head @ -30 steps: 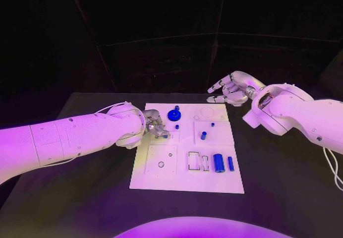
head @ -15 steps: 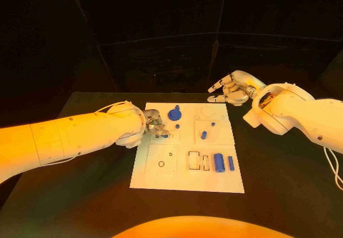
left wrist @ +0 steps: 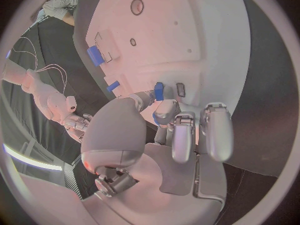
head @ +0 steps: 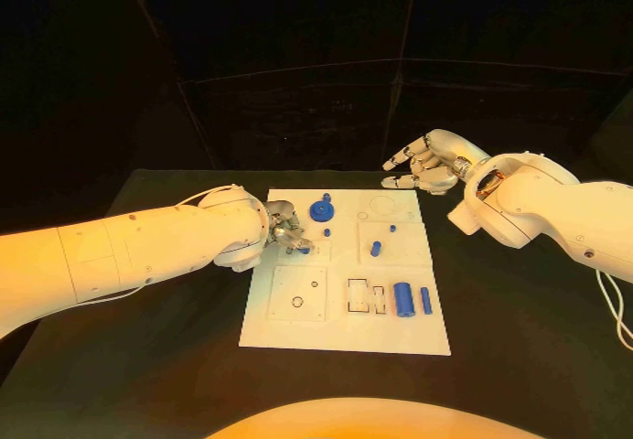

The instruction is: Assemble the parts on the task board

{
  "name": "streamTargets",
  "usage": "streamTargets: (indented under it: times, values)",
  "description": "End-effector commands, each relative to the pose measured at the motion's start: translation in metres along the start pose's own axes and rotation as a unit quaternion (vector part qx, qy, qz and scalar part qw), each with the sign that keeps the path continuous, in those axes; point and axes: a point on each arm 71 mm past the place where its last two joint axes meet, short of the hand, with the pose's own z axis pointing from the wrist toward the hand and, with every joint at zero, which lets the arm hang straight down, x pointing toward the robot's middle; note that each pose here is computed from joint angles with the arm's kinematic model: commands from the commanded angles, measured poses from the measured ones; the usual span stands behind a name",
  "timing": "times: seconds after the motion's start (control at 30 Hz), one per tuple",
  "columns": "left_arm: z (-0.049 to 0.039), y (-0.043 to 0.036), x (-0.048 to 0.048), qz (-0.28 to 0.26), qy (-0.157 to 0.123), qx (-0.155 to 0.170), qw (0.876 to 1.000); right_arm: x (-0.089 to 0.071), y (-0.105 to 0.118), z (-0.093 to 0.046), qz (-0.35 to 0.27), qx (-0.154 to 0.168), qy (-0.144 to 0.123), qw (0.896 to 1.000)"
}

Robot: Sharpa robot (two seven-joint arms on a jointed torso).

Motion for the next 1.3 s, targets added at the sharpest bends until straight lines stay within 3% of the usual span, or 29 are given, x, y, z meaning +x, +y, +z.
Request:
streamTargets:
  times: [0.03, 1.3]
  values:
    - [0.0014, 0.0012, 0.0049, 0.004, 0.020, -0.007, 1.000, -0.0002, 0.0017, 0.0005, -0.001, -0.003, 0.002, 1.000]
    - [0.0087, -0.0028, 0.0043, 0.007, 0.031, -0.011, 0.999, 0.0005, 0.0020, 0.0017, -0.001, -0.003, 0.003, 1.000]
